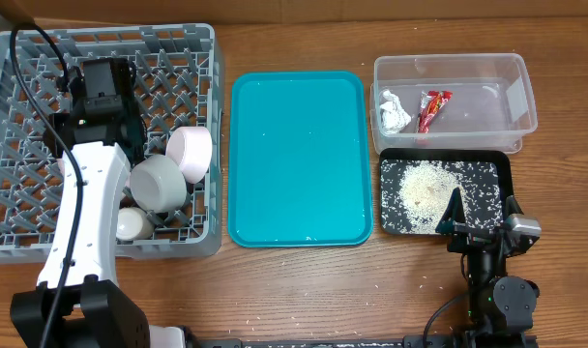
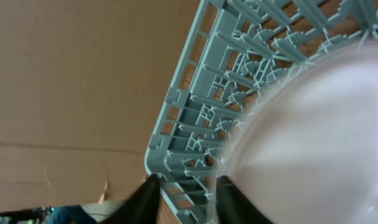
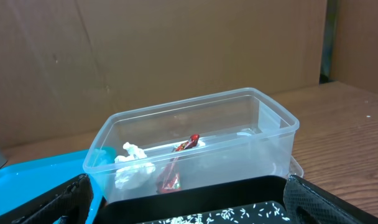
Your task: Sort waste into correct bins and load items into the dishwasher
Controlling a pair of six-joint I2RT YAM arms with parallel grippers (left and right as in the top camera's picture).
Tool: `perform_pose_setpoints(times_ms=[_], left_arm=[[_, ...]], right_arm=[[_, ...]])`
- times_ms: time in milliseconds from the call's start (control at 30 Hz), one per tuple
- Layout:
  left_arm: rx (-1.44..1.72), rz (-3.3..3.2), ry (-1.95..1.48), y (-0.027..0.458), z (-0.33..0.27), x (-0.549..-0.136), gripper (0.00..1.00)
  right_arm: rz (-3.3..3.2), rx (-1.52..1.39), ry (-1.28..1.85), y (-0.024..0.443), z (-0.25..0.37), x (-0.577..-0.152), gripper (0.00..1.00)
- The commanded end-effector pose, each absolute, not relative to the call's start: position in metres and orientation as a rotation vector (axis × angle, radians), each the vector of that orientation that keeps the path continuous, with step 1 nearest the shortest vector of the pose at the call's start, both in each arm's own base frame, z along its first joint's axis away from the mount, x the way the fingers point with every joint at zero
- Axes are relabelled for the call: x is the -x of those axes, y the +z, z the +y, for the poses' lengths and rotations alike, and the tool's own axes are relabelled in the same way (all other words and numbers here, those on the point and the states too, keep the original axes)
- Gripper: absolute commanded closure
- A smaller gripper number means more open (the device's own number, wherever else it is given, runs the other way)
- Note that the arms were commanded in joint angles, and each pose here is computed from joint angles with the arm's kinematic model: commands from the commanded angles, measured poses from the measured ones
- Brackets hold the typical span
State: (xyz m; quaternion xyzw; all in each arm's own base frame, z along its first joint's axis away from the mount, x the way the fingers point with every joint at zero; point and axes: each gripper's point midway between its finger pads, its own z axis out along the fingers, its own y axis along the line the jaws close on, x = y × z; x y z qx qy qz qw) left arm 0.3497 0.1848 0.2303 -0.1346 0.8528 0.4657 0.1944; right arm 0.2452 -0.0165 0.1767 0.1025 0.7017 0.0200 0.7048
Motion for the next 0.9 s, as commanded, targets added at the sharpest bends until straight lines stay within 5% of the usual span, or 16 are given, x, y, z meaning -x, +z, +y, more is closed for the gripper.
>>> perform_pose_setpoints(times_ms=[0, 67, 233, 300, 600, 867], left_arm=[[0.409, 2.359, 1.248, 0.242, 0.172, -0.352, 0.45], [0.422, 2.313, 1.189, 0.265, 0.156, -0.354, 0.19], [0.263, 2.308, 0.653, 0.338, 0.061, -0.353, 0.12], [0.212, 2.316, 0.392, 0.361, 0.027, -0.338, 0.0], [-0.156, 2.199, -0.466, 0.436, -0.08, -0.219, 0.0], [-0.179, 2.252, -0.36, 0.422, -0.064, -0.186, 0.0]], right_arm=[[1.555, -0.229, 0.043, 0.175, -0.017, -0.245, 0.0], [1.555, -0.229, 0.043, 0.175, -0.017, -0.245, 0.0], [1.555, -0.229, 0.043, 0.175, -0.017, -0.245, 0.0], [1.555, -0.229, 0.043, 0.175, -0.017, -0.245, 0.0], [1.555, -0.229, 0.043, 0.175, -0.017, -0.245, 0.0], [1.555, -0.229, 0.043, 0.175, -0.017, -0.245, 0.0]])
